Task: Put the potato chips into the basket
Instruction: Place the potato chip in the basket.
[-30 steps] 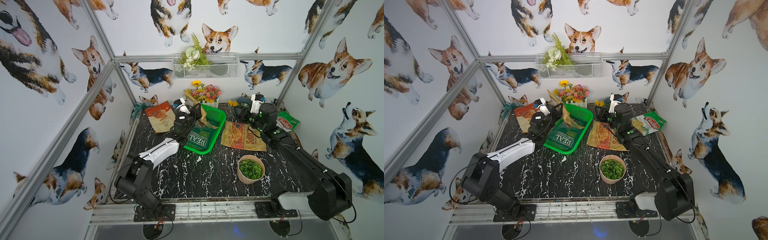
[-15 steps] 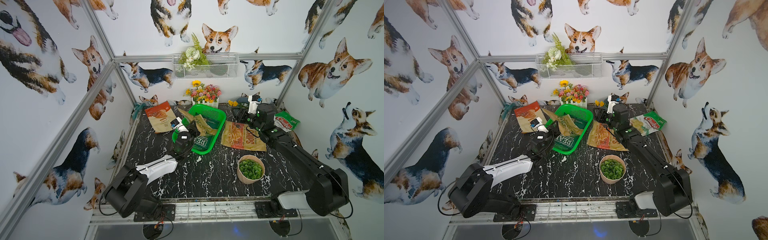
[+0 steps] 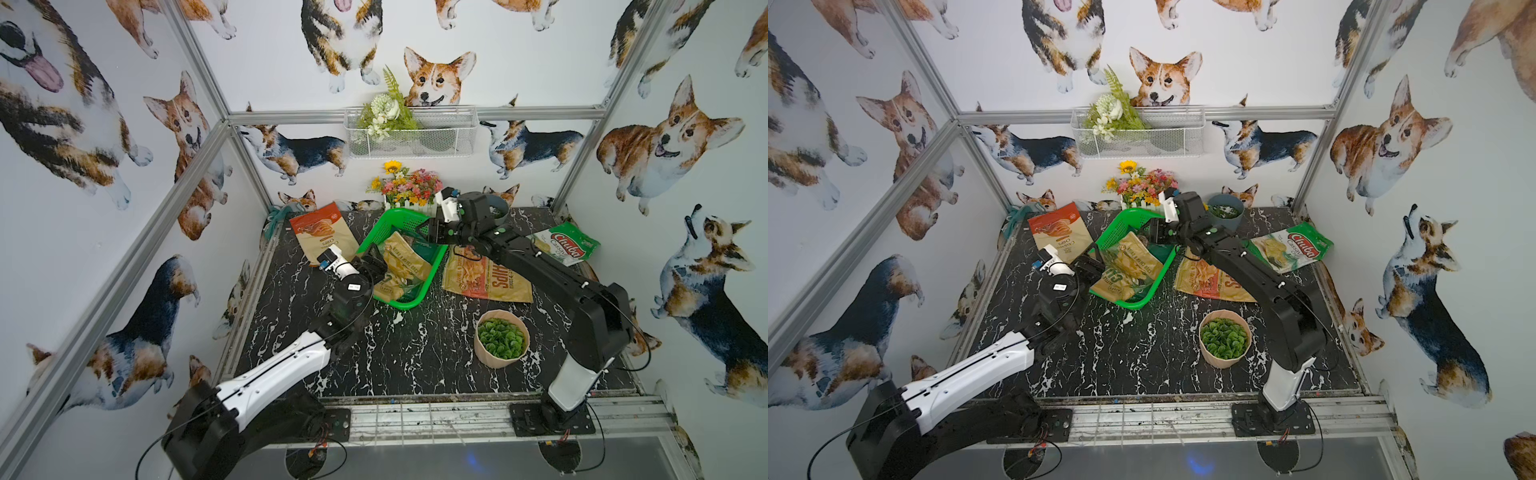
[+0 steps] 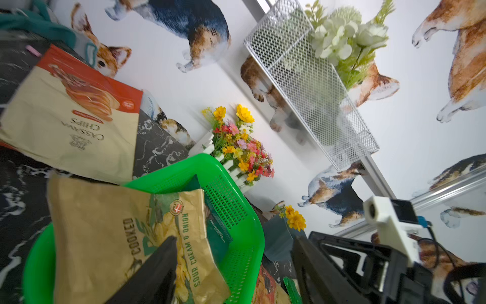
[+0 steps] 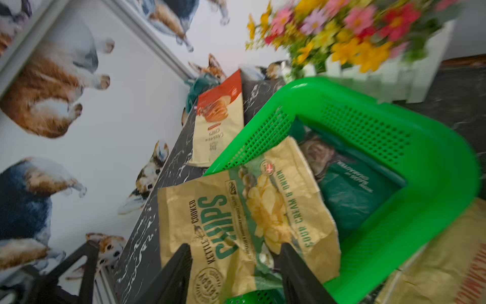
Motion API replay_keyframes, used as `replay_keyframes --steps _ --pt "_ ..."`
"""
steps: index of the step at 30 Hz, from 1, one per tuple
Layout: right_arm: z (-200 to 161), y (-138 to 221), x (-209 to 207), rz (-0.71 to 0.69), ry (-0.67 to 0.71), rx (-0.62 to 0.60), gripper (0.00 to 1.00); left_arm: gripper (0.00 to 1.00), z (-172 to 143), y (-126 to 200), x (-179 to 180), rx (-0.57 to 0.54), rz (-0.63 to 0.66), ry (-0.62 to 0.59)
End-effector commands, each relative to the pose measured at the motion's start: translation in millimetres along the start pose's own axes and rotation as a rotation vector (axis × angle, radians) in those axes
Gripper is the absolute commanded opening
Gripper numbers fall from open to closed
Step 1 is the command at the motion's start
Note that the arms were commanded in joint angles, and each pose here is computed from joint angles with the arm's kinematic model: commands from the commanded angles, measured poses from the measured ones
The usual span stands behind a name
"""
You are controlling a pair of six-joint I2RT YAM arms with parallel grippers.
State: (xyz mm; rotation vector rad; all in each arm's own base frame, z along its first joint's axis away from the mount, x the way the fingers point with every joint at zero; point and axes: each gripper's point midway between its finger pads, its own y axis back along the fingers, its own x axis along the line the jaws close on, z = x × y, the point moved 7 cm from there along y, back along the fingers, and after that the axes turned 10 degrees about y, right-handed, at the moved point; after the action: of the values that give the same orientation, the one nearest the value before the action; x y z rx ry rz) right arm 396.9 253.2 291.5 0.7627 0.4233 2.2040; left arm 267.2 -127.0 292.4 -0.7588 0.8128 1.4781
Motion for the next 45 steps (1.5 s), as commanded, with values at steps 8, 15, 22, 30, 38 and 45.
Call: replay_keyframes --steps 8,15,22,30,38,45 --pt "-85.7 -82.4 56.5 0.094 0.198 0.467 0.61 0.68 98.0 84.7 31.7 -0.329 0.13 -0.22" --pt "-109.6 -131.7 60.8 0.052 0.244 0.526 0.62 0.62 110.4 115.3 56.9 -0.301 0.122 -0.203" --pt "-119.7 -155.2 18.3 -0.199 0.336 0.616 0.62 0.62 102.2 100.1 37.6 -0.18 0.178 -0.361" --pt "-86.6 -142.5 -41.3 -0.359 0.273 0.572 0.62 0.62 72.3 54.1 15.3 0.011 0.217 -0.483" --pt "-33.4 -122.8 -13.9 -0.259 0.24 0.392 0.66 0.63 48.4 6.5 44.8 0.312 0.274 -0.39" --pt "-44.7 -134.0 -13.7 -0.18 0.182 0.415 0.66 0.62 9.5 -38.9 37.3 0.546 0.275 -0.422"
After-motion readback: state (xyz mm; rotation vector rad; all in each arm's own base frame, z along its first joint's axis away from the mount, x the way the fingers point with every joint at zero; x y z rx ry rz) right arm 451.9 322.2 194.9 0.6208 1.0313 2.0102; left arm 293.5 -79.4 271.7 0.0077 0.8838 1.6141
